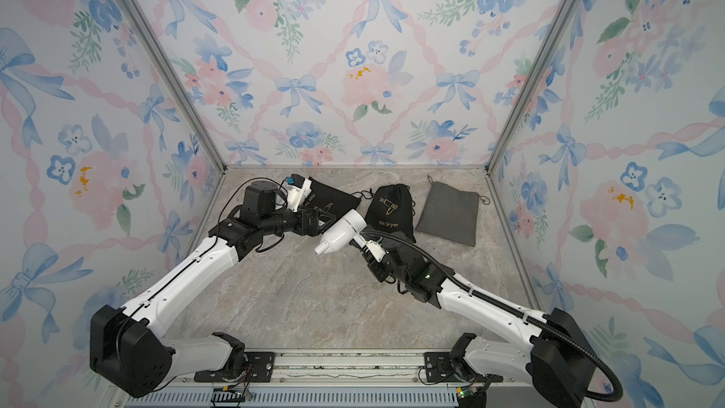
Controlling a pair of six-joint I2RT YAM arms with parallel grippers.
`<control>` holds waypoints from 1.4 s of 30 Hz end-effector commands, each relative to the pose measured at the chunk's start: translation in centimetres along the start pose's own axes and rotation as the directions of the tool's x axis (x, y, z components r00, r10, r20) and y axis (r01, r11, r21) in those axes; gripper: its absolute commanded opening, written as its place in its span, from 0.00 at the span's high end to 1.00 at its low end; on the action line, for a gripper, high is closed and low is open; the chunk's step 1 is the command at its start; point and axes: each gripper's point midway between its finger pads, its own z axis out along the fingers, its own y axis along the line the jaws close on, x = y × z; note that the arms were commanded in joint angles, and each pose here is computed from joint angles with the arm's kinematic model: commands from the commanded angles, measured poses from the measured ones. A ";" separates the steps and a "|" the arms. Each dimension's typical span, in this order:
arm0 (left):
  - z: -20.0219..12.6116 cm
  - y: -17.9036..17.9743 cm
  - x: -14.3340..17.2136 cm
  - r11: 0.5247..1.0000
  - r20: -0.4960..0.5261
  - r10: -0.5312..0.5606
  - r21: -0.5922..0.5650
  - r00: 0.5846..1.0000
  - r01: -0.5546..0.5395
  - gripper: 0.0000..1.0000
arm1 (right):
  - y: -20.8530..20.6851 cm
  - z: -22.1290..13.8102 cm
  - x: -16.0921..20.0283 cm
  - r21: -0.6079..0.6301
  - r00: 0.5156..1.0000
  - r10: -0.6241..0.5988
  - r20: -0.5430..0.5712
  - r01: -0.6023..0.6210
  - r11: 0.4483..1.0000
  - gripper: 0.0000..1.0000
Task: Pack away hair dryers
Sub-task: Pick up the hair dryer from the center of the board, then fold the hair dryer.
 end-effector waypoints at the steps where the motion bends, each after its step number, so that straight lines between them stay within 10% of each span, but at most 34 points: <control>1: -0.8 -4.2 -1.6 0.972 0.018 0.137 0.191 0.990 -0.137 0.04 | -2.1 -1.9 -3.7 0.071 0.987 -0.068 0.144 0.058 0.996 0.75; 42: 1.5 -6.5 -0.6 0.922 -0.093 0.107 0.383 0.990 -0.063 0.17 | -1.0 -4.2 -13.3 0.202 0.845 -0.452 0.286 0.408 0.890 0.76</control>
